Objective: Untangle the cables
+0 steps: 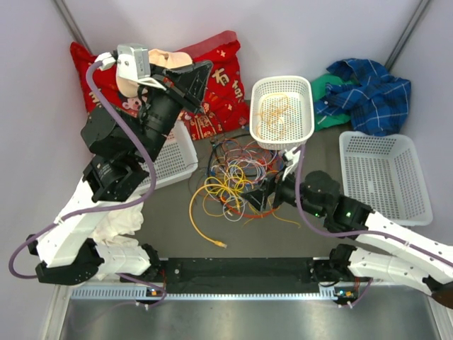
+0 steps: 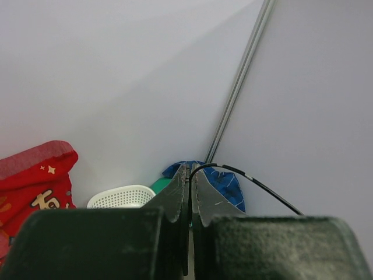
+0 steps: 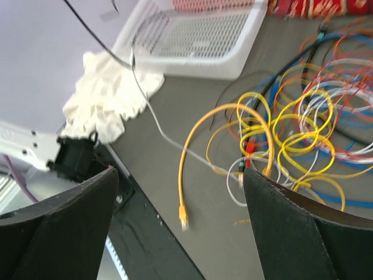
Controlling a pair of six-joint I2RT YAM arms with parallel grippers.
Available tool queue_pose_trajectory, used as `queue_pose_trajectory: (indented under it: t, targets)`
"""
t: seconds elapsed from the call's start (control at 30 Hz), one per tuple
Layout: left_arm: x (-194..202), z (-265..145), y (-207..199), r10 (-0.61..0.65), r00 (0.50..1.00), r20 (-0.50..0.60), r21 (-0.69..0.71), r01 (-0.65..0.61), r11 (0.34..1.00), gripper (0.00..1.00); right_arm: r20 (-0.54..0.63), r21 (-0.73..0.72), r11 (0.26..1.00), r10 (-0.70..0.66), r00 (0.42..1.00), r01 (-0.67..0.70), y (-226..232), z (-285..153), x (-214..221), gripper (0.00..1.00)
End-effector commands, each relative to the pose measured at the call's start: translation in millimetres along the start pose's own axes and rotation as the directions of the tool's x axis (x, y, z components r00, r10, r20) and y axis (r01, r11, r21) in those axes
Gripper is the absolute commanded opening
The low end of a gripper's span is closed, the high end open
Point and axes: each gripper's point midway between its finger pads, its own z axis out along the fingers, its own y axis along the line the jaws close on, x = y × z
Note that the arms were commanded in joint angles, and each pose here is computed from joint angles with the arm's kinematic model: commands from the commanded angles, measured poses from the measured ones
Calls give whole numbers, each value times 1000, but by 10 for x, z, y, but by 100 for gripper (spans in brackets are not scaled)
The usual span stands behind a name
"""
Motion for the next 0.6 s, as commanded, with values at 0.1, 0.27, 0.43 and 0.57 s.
queue_pose_trajectory:
  t: [0.1,0.27,0.43,0.57]
  targets:
    - [-199,-8,-31,-8,999,48,12,7,1000,0,-38,-124,992,0,999,-4,205,91,186,86]
    - [-197,-8,-46,-17,999,44,18,16,1000,0,-52,-145,989,-33,998,26,254,344,223,86]
    - [-177,-20,-42,-22,999,34,16,22,1000,0,-62,-185,982,-45,997,33,371,619,199,85]
    - [-165,-38,-15,-16,999,30,8,16,1000,0,-65,-171,985,-40,997,29,360,846,215,58]
